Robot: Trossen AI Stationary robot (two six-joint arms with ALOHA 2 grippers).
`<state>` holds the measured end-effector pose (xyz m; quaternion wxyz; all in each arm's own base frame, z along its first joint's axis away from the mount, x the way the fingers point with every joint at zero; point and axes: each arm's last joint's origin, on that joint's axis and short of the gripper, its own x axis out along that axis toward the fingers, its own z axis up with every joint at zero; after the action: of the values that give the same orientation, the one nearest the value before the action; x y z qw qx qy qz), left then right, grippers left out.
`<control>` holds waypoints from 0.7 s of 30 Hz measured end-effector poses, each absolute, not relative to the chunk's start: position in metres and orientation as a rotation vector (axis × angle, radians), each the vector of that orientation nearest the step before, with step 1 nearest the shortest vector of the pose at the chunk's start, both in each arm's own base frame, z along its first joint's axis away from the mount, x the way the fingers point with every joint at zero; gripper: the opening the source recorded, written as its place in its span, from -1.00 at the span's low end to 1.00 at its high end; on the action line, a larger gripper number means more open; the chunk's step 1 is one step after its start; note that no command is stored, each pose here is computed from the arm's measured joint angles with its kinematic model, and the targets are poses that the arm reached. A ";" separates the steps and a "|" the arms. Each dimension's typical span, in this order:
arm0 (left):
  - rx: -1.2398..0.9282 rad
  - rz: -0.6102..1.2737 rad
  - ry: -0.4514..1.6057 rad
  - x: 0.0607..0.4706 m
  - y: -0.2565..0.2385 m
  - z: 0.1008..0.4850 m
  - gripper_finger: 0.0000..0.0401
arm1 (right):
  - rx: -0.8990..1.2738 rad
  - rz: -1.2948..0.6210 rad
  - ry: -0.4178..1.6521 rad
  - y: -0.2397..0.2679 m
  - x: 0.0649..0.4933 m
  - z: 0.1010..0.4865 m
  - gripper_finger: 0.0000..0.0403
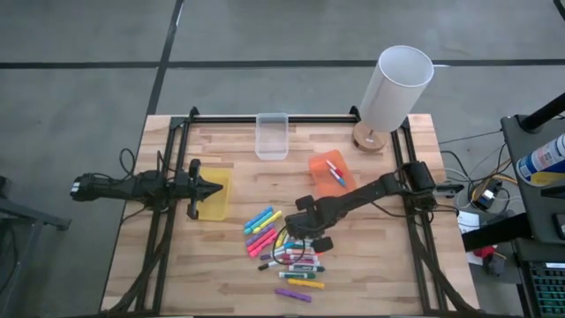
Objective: Pick & Place Markers
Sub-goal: Put the small yellow marker into the orange bin
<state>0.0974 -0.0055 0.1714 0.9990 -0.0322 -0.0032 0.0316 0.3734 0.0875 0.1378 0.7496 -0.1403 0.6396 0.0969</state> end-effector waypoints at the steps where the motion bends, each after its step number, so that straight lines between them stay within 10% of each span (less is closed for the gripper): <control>1: -0.064 0.064 -0.006 0.097 -0.005 0.171 -1.00 | -0.305 0.213 1.398 0.087 0.374 0.138 -0.54; 21: -0.064 0.064 -0.006 0.097 -0.005 0.171 -1.00 | -0.193 0.084 1.403 0.087 0.380 0.160 -0.88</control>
<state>0.0974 -0.0055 0.1713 0.9990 -0.0322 -0.0032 0.0318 0.3803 0.0871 0.1595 0.7587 -0.0885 0.6442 0.0384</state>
